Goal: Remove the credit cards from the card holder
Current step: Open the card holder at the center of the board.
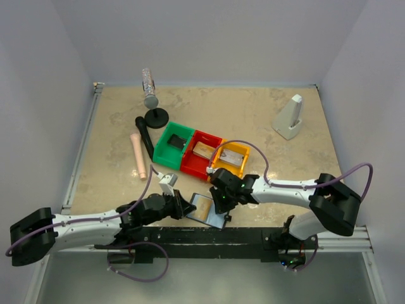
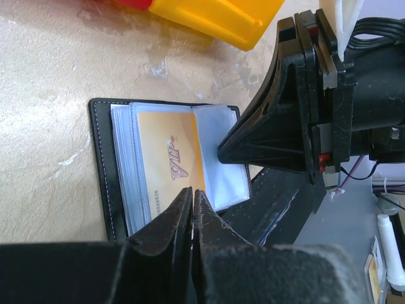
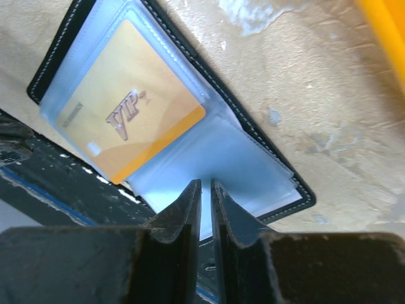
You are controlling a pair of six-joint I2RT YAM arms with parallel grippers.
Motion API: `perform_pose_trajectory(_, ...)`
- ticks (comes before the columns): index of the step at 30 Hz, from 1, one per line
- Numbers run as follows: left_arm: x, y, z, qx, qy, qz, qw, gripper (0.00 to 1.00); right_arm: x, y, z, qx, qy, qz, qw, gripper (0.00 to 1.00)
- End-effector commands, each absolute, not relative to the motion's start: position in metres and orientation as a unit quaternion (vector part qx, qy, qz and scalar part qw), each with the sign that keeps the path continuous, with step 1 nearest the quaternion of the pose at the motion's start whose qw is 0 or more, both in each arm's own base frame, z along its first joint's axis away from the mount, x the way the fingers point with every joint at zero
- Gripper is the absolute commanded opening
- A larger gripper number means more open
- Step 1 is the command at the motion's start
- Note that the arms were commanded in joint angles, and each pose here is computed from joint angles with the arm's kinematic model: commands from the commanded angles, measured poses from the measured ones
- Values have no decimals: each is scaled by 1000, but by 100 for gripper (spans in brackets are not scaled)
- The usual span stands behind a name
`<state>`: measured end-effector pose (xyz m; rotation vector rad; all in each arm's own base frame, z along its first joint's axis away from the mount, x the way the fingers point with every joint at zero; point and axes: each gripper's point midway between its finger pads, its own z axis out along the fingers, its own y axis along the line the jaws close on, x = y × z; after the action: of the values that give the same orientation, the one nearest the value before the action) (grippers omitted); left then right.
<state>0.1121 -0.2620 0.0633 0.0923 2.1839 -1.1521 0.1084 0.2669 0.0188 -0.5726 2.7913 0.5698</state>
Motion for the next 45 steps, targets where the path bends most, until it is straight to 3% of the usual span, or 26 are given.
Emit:
perform_pose_trajectory(1,115,-272,77,49,825,-450,338,9,122,243,18,-225,955,128,143,17)
perform_pose_trajectory(4,113,-277,73,59,828,-449,330,9,121,245,24,-218,954,143,151,21)
perform_pose_trajectory(9,115,-274,63,53,837,-434,328,8,119,254,57,-183,938,218,198,50)
perform_pose_trajectory(15,117,-268,63,48,837,-427,337,8,99,269,85,-237,915,233,228,55)
perform_pose_trajectory(18,117,-269,65,49,836,-429,339,8,87,279,92,-272,903,229,239,52)
perform_pose_trajectory(21,117,-269,63,48,838,-428,335,8,77,289,92,-291,898,241,227,40)
perform_pose_trajectory(27,114,-266,59,44,840,-430,330,7,60,286,53,-301,913,209,180,2)
perform_pose_trajectory(45,112,-265,51,42,842,-430,324,4,54,260,19,-261,941,134,168,0)
